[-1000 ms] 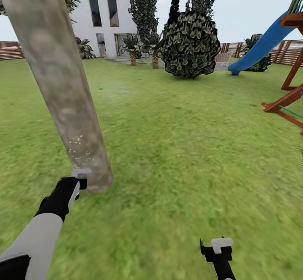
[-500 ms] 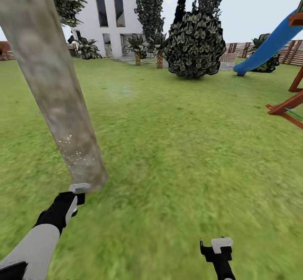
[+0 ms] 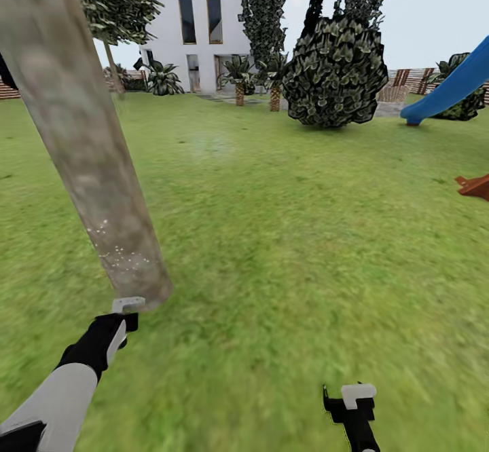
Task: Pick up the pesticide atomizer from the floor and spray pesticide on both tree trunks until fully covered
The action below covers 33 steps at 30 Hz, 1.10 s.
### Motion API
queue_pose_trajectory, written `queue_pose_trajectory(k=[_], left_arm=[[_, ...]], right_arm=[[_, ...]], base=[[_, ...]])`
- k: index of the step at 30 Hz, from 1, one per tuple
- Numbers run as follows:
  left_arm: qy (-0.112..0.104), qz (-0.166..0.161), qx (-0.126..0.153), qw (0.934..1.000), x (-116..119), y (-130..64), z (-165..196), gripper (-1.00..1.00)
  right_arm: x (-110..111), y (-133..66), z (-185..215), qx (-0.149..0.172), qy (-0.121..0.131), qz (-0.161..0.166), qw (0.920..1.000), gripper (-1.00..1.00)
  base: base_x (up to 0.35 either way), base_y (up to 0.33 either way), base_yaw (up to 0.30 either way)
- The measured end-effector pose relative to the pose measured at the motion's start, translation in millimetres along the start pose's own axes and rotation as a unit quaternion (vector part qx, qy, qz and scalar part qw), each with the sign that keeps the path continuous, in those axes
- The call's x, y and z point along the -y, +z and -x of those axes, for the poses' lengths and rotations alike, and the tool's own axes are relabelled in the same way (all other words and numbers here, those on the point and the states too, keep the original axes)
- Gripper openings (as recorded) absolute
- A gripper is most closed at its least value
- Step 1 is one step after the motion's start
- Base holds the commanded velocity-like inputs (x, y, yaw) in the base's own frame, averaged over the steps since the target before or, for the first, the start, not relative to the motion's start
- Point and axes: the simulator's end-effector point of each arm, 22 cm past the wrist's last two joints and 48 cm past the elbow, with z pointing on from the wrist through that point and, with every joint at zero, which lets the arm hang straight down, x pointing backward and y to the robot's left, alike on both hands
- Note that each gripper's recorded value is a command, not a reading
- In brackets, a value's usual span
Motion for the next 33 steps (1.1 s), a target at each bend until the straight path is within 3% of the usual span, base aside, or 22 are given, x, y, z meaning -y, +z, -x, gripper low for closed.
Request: queue_pose_trajectory(k=[3, 9, 17, 22, 33], left_arm=[[0.000, 0.007, 0.010, 0.9999, -2.1, 3.1, -2.4, -1.00], [-0.002, 0.024, 0.005, 0.9997, -8.8, 4.8, -9.3, -1.00], [0.000, 0.022, -0.006, 0.9997, -6.1, 6.8, -20.0, -1.00], [-0.020, 0.025, -0.010, 0.9994, -12.5, 7.8, -22.9, -1.00], [-0.023, 0.022, -0.009, 0.9995, -8.8, 7.8, -23.6, -1.00]], right_arm=[[0.1, 0.0, 0.0, 0.000, 0.000, 0.000, 1.0000, 1.00], [0.4, 0.0, 0.0, 0.000, 0.000, -0.001, 1.0000, 1.00], [-1.4, -0.1, 0.4, 0.000, 0.000, 0.001, 1.0000, 1.00], [-1.5, -0.1, 0.4, 0.000, 0.000, 0.001, 1.0000, 1.00], [-1.4, -0.1, 0.2, 0.000, 0.000, 0.001, 1.0000, 1.00]], base=[[0.187, -0.239, 0.000], [0.195, -0.234, 0.018], [0.204, -0.226, 0.255], [0.243, -0.180, 0.278], [0.173, -0.222, 0.186]])
